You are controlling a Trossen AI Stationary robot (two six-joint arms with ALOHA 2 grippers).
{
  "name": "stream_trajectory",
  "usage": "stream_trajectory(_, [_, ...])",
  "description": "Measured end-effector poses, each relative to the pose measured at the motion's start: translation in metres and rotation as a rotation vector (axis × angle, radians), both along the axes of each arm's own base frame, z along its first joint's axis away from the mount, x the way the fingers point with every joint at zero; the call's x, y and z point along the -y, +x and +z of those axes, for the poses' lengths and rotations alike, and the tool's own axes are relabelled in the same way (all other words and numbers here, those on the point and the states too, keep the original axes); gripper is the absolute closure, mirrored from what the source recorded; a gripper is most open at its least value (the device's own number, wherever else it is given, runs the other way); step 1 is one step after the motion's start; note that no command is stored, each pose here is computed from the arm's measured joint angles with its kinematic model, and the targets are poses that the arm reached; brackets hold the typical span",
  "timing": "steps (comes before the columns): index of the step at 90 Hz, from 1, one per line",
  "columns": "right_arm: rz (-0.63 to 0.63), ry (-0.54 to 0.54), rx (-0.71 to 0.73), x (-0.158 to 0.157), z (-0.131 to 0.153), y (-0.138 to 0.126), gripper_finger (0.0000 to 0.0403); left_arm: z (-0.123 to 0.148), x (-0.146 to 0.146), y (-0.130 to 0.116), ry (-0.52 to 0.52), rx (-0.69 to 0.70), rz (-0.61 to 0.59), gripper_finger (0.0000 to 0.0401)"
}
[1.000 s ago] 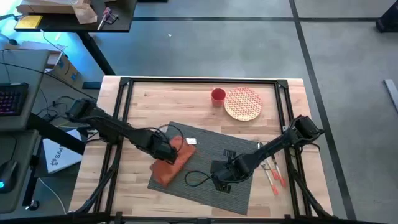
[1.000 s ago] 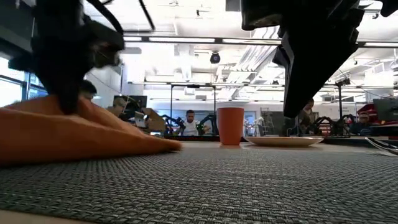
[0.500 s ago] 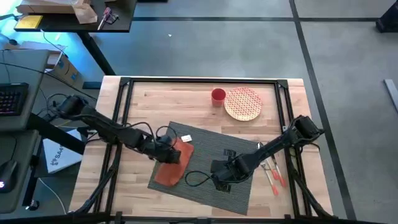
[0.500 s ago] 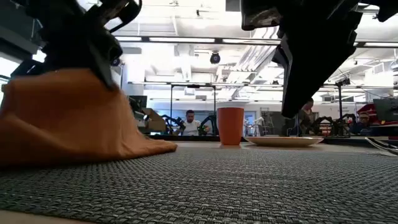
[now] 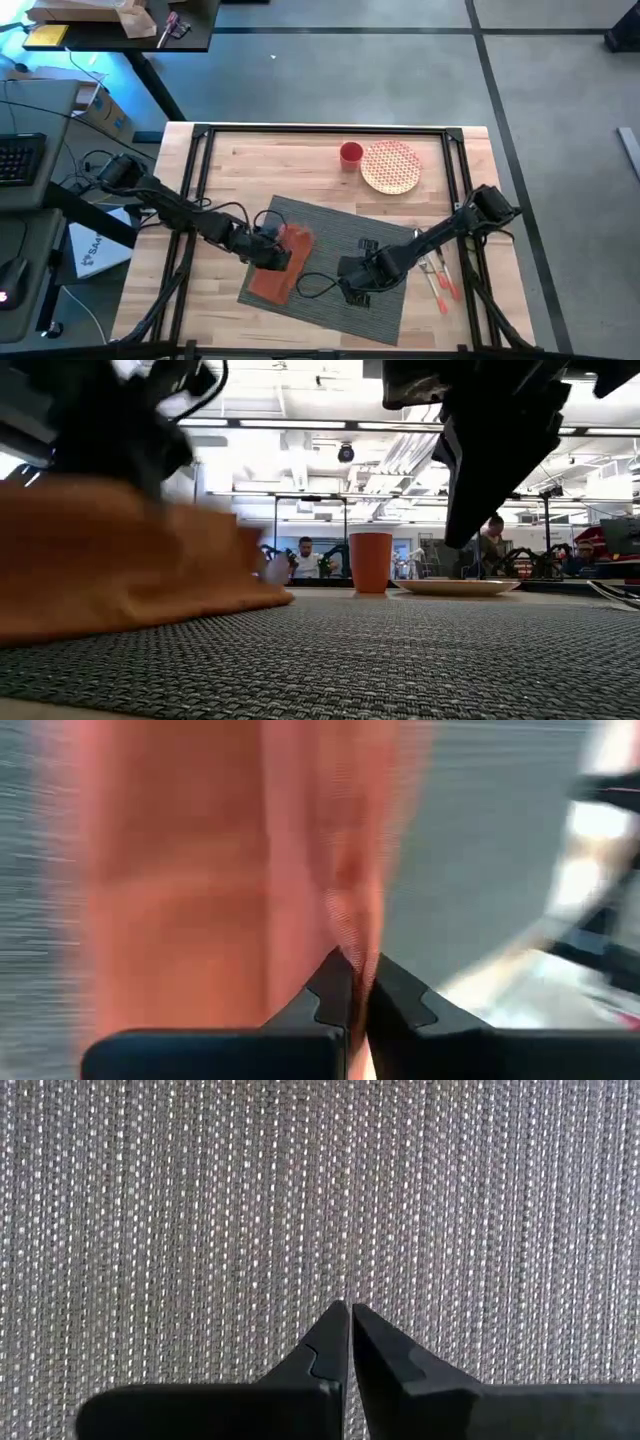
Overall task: Set table place
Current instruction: Fold the orange table napkin
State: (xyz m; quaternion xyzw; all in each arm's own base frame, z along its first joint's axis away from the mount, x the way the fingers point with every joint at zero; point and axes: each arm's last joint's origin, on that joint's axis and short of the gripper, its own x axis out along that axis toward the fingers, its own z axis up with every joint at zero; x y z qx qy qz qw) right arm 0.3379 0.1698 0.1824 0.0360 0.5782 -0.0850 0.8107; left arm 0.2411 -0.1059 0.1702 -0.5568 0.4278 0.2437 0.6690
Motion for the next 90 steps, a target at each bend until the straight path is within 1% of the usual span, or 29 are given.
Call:
stream_trajectory(11, [0.007,0.000,-0.002,0.000,0.000,0.000,0.0403,-0.009,-0.004,-0.007,0.066,-0.109,-0.001,0.0399])
stream_trajectory(19, [0.007,0.001,-0.002,0.000,0.000,0.000,0.0403,-0.013,-0.003,-0.008,0.090,-0.131,-0.062,0.0383])
stream_trajectory(28, [0.007,0.001,-0.003,0.000,0.000,0.000,0.0403,-0.015,-0.005,-0.011,0.089,-0.183,-0.128,0.0346])
stream_trajectory(41, [0.007,0.000,-0.002,0.000,0.000,0.000,0.0403,-0.011,-0.012,-0.024,0.037,-0.306,-0.175,0.0280])
stream_trajectory(49, [0.007,0.000,-0.002,0.000,0.000,0.000,0.0403,-0.003,-0.013,-0.025,0.036,-0.262,-0.168,0.0252])
stream_trajectory(55, [0.007,0.000,-0.003,0.000,0.000,0.000,0.0403,0.002,-0.014,-0.023,0.070,-0.197,-0.119,0.0242])
stream_trajectory(61, [0.007,0.000,-0.003,0.000,0.000,0.000,0.0403,0.002,-0.016,-0.020,0.119,-0.165,-0.082,0.0239])
stream_trajectory(71, [0.013,-0.002,-0.004,0.000,0.000,0.000,0.0403,-0.006,-0.021,-0.013,0.162,-0.170,-0.038,0.0241])
stream_trajectory(90, [0.024,-0.007,-0.005,0.000,0.000,0.000,0.0403,-0.035,-0.027,0.003,0.166,-0.183,0.006,0.0243])
